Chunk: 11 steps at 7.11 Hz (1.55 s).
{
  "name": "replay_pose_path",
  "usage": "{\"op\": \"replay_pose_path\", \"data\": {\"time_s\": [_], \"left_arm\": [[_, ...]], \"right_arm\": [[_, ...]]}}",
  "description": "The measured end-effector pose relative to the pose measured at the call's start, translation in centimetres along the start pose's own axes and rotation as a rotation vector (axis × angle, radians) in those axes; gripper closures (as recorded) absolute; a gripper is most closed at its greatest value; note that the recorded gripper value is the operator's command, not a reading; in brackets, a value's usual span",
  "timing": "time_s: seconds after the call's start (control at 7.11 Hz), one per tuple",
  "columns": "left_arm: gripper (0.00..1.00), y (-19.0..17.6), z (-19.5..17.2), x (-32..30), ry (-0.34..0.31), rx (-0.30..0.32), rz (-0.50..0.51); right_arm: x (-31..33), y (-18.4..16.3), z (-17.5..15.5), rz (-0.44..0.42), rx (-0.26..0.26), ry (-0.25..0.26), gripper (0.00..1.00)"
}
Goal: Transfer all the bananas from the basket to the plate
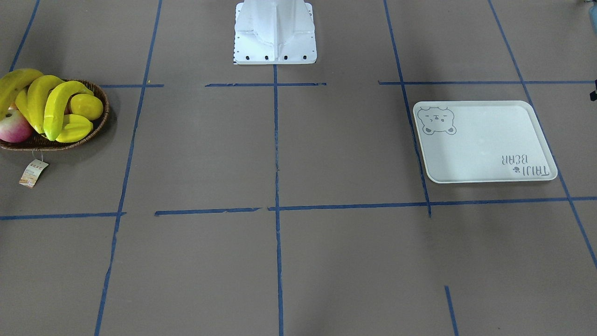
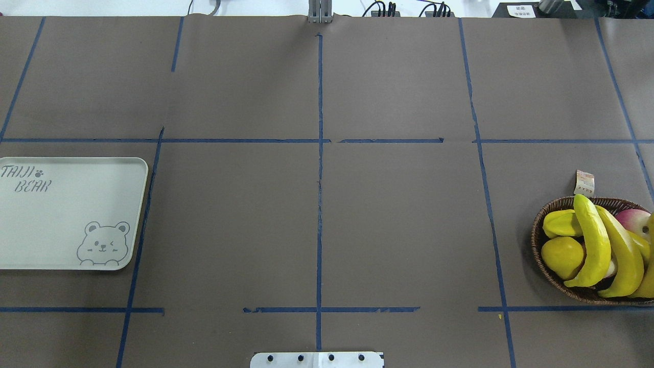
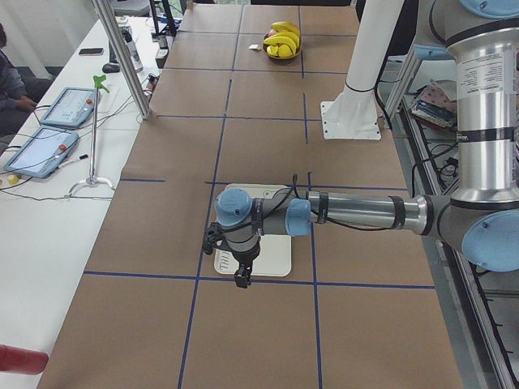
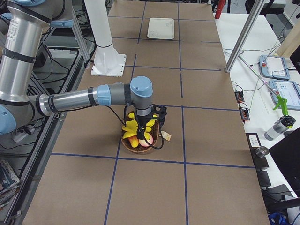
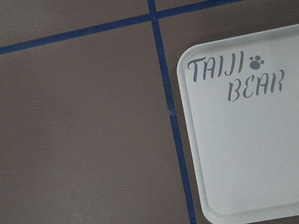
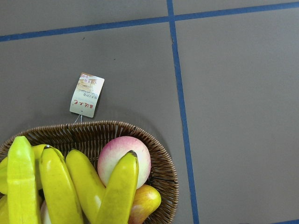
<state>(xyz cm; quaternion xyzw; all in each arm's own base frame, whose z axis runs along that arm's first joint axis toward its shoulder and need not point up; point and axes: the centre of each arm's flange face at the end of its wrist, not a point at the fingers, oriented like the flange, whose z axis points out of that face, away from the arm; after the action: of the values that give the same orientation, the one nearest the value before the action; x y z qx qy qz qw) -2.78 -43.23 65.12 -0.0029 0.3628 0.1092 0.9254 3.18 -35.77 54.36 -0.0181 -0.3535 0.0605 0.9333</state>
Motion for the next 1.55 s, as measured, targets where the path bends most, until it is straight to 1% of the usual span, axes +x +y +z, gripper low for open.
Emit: {"op": "replay_pose_path", "data": {"time_s": [0.42, 0.7, 0.84, 0.98, 1.12, 1.41, 1.55], "left_arm": [[0.0, 0.1, 0.1, 0.0, 0.005, 0.0, 0.001], [0.0, 0.1, 0.1, 0.1, 0.008, -0.001, 0.0], [0.0, 0.1, 0.1, 0.1, 0.008, -0.001, 0.0], [0.0, 0.1, 0.1, 0.1, 0.008, -0.001, 0.0], [0.0, 0.1, 0.1, 0.1, 0.009, 0.0, 0.0], [0.0, 0.0, 0.0, 0.2, 0.01, 0.002, 0.002], [0.0, 0.0, 0.0, 0.2, 0.01, 0.002, 0.003]], "right_arm": [[-0.9, 0.2, -0.4, 0.003, 0.004, -0.003, 0.0], [-4.8, 0.8, -0.8, 0.055, 0.006, -0.009, 0.0], [-6.4, 1.7, -0.6, 0.084, 0.017, -0.022, 0.0], [-7.2, 2.9, 0.2, 0.113, 0.037, -0.042, 0.0], [-8.1, 4.2, 1.2, 0.14, 0.055, -0.051, 0.0], [-9.4, 6.5, 3.9, 0.182, 0.083, -0.028, 0.0], [-9.9, 7.5, 5.5, 0.191, 0.091, -0.003, 0.0]]}}
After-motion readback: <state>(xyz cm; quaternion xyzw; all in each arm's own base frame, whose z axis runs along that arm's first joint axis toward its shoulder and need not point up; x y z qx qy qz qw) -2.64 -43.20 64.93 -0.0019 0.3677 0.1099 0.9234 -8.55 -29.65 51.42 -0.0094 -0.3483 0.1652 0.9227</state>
